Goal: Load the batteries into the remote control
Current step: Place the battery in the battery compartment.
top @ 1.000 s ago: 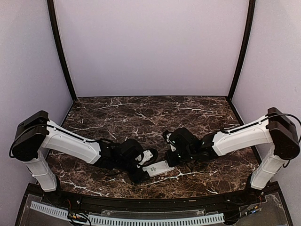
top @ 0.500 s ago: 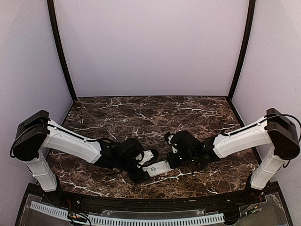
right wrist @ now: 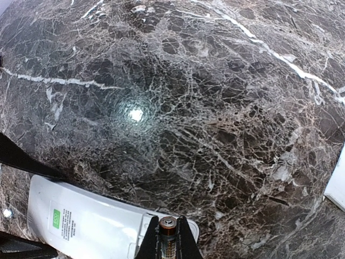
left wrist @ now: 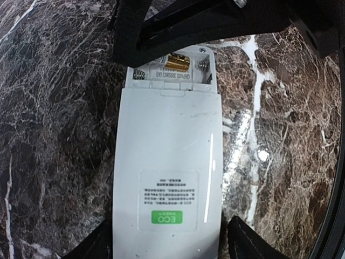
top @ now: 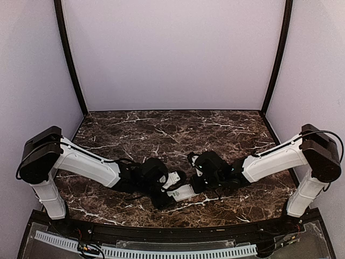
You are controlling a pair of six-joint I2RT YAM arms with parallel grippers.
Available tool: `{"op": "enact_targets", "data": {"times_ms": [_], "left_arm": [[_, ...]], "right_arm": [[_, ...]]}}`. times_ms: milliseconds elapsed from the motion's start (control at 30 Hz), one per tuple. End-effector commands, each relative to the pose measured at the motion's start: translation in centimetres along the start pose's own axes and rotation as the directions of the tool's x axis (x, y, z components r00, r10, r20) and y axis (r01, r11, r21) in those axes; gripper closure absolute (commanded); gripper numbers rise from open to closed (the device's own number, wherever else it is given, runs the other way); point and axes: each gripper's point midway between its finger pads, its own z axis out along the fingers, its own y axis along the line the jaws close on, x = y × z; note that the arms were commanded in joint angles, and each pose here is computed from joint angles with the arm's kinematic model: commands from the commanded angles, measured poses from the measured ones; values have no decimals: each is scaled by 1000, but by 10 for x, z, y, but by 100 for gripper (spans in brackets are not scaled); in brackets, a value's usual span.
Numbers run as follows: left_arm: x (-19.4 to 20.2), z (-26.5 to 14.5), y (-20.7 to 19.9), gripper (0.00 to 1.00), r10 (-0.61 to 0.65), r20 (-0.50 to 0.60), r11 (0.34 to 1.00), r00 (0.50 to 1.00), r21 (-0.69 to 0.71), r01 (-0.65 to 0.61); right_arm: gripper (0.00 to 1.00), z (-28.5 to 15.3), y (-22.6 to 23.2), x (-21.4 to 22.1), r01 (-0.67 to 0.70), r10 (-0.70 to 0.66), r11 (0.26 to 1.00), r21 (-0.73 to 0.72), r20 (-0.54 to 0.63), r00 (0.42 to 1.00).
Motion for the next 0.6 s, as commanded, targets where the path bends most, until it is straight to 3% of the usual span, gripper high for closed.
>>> {"op": "enact_targets", "data": {"times_ms": [0, 233, 567], "left_arm": [[53, 14, -2, 31, -12, -177, 999, 984, 30, 17], [59, 16, -4, 36, -8, -193, 999, 981, 50, 18], [74, 21, -4, 42, -18, -257, 998, 966, 60, 34]], "right_arm": [[100, 6, 1, -1, 31, -31, 999, 6, 24, 999], [100, 1, -4, 3, 41, -41, 999, 11, 32, 999], [100, 0, -5, 27, 38, -38, 999, -2, -44, 998]]}}
